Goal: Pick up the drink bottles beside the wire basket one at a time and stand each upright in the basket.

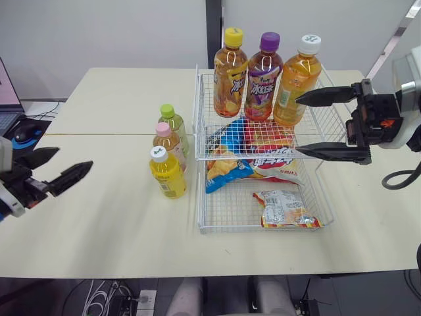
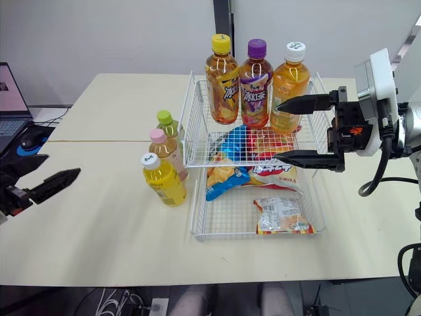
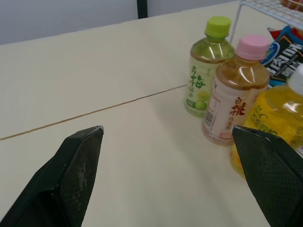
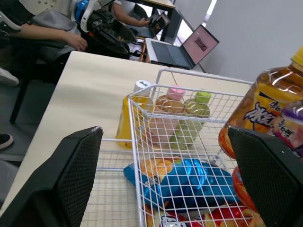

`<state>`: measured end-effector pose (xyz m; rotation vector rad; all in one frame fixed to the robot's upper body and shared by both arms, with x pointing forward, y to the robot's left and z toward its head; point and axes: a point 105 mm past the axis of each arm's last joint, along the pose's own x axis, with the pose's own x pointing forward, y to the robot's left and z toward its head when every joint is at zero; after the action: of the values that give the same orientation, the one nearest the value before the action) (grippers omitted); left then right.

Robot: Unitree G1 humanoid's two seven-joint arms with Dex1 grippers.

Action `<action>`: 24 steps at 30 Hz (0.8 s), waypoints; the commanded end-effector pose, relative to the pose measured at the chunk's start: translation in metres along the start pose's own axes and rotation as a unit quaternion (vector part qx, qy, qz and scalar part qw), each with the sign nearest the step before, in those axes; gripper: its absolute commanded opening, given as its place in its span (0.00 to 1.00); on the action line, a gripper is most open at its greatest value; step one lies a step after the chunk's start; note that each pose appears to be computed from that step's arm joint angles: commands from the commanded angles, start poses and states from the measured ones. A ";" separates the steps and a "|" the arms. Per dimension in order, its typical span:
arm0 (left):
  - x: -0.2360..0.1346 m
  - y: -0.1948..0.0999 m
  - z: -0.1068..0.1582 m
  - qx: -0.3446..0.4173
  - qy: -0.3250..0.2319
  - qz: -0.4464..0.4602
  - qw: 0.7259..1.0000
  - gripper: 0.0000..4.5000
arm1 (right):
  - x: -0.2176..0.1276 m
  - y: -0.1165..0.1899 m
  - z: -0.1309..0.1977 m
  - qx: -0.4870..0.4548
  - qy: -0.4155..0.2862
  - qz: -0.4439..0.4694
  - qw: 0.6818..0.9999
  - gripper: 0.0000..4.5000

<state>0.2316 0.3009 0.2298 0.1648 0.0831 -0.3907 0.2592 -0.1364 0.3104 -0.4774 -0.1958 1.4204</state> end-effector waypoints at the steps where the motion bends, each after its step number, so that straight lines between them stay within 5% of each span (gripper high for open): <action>1: -0.003 -0.017 0.009 0.004 -0.025 0.001 1.000 1.00 | 0.003 0.006 0.008 -0.001 -0.016 0.031 0.999 1.00; 12: 0.042 -0.097 0.023 -0.044 -0.114 -0.013 0.992 1.00 | 0.012 0.006 0.008 0.005 -0.028 0.051 0.998 1.00; 24: 0.078 -0.111 0.010 -0.070 -0.077 0.040 0.994 1.00 | 0.012 0.005 0.012 -0.003 -0.027 0.052 0.998 1.00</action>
<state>0.2593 0.1711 0.2118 -0.0133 -0.0300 -0.3296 0.2571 -0.1219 0.3049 -0.4152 -0.1734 1.5422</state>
